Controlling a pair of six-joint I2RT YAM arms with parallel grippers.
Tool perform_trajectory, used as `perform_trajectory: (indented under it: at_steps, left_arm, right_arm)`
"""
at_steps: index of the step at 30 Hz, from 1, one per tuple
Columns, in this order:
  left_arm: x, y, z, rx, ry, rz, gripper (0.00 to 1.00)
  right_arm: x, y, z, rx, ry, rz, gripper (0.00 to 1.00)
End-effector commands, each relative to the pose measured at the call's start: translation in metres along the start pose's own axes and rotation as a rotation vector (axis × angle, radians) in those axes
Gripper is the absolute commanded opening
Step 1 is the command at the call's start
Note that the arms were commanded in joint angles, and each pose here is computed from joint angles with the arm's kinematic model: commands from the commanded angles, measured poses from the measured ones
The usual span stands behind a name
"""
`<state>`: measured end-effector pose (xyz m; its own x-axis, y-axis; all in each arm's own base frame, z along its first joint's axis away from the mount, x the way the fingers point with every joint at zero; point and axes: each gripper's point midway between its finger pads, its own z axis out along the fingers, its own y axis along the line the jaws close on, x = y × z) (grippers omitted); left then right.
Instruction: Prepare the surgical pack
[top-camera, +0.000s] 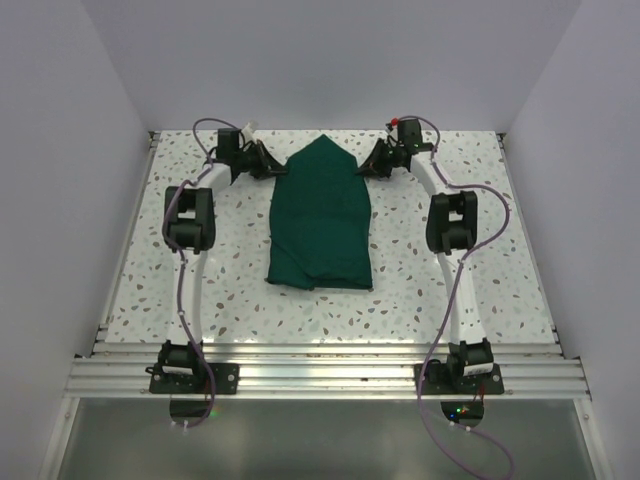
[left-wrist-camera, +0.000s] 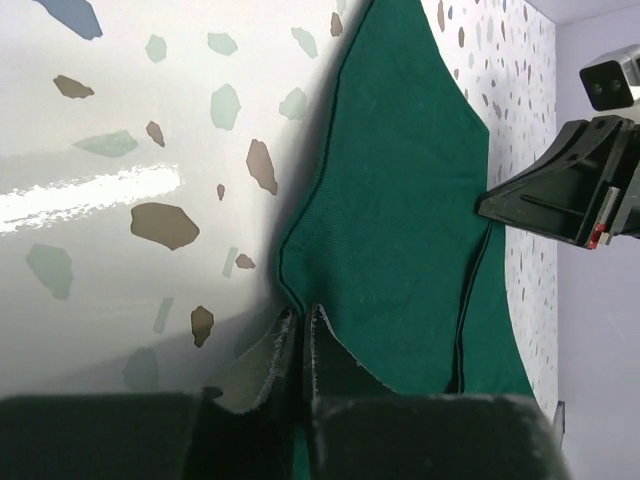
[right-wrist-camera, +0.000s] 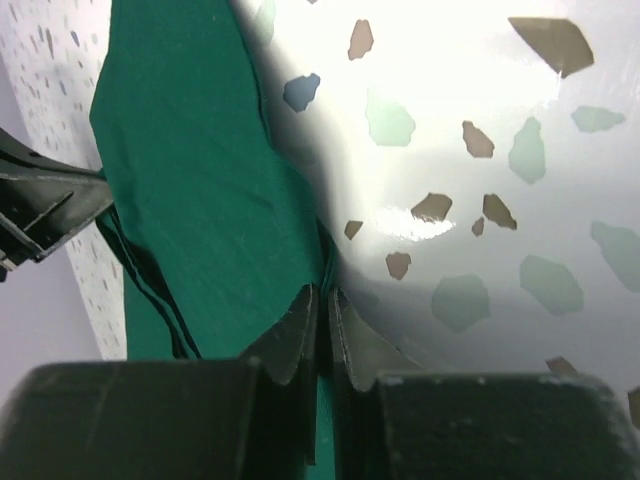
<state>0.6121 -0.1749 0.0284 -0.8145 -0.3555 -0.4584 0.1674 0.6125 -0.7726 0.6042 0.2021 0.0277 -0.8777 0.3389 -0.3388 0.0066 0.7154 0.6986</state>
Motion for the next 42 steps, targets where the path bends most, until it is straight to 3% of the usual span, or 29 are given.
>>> perform_trajectory:
  at_steps: [1,2,8,19,27,42]
  left_arm:
    - [-0.017,-0.019,0.0,0.072,-0.028,-0.014,0.03]
    - [-0.024,-0.029,-0.003,0.091,-0.041,-0.008,0.0]
    - [-0.048,-0.086,-0.029,0.209,-0.08,0.008,0.0]
    - [-0.014,-0.14,-0.097,0.215,-0.033,0.107,0.0]
    - [0.022,-0.149,-0.132,0.167,0.016,0.138,0.0]
    - [0.095,-0.158,-0.169,0.113,0.076,0.165,0.0]
  right_arm:
    - [-0.013,0.011,0.003,-0.024,-0.039,0.028,0.04]
    - [-0.017,0.02,0.002,-0.056,-0.048,0.028,0.0]
    - [-0.037,0.076,-0.035,-0.17,-0.086,0.048,0.0]
    - [0.001,0.119,-0.115,-0.168,-0.001,0.021,0.0]
    - [0.041,0.142,-0.153,-0.161,0.062,0.012,0.0]
    - [0.109,0.123,-0.194,-0.056,0.108,-0.04,0.0]
